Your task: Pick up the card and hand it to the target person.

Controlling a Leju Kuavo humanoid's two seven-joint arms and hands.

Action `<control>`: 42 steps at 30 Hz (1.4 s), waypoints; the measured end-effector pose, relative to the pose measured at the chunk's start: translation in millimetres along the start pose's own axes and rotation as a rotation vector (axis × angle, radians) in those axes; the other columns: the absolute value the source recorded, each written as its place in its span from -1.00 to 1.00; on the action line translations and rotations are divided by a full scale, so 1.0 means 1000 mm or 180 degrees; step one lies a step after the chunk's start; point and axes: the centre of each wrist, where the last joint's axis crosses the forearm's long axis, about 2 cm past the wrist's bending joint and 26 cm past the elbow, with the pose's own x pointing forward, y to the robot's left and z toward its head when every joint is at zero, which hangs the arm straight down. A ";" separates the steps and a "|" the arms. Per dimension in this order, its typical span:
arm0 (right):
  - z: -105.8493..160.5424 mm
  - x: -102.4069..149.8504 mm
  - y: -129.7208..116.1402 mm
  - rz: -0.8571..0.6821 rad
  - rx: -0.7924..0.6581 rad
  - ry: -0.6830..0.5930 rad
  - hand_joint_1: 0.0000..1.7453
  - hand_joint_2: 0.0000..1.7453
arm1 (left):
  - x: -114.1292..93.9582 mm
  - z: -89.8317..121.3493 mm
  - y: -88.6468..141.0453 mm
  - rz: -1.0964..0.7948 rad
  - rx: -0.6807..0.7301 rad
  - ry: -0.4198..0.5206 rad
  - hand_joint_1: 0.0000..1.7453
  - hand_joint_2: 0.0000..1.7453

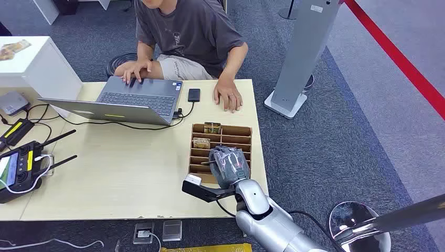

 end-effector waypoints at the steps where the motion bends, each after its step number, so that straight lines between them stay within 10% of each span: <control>1: 0.000 0.000 0.000 -0.0001 -0.0001 0.0000 0.53 1.00 | 0.000 0.000 0.000 0.0000 0.0000 0.0000 -1.00 -1.00; 22: -0.001 0.002 -0.007 -0.0102 -0.0119 -0.0017 0.60 1.00 | 0.000 0.000 0.000 0.0000 0.0001 -0.0008 -1.00 -1.00; 42: -0.023 -0.011 -0.121 -0.0158 -0.1307 -0.0237 0.64 1.00 | -0.001 0.000 0.000 0.0047 0.0025 -0.0026 -1.00 -1.00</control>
